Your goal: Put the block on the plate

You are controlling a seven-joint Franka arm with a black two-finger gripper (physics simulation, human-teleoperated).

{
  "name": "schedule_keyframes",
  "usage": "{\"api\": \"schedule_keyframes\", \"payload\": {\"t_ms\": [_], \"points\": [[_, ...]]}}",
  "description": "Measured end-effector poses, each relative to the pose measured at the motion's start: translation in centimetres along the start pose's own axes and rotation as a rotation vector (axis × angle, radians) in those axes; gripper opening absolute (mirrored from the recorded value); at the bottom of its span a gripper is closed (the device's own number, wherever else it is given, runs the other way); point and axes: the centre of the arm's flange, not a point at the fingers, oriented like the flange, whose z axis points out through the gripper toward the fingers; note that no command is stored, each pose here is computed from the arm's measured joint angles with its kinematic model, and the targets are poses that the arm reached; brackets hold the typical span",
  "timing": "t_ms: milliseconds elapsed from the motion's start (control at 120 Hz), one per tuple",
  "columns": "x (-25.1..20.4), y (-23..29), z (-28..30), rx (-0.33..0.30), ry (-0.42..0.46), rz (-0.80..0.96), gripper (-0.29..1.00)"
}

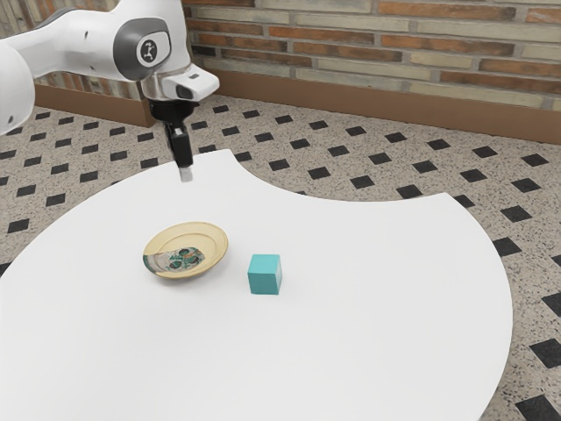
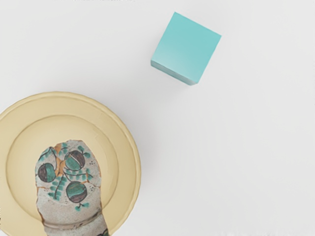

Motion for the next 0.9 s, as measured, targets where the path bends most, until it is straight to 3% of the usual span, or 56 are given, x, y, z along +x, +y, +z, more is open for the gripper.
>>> {"api": "schedule_keyframes", "payload": {"t_ms": [317,617,900], "points": [[0.8,0.7,0.6,-0.011,-0.006,0.103,0.7],[7.7,4.1,10.0,-0.111,-0.074,0.283,0.7],[12.0,3.5,17.4,-0.067,-0.051,0.437,0.7]]}}
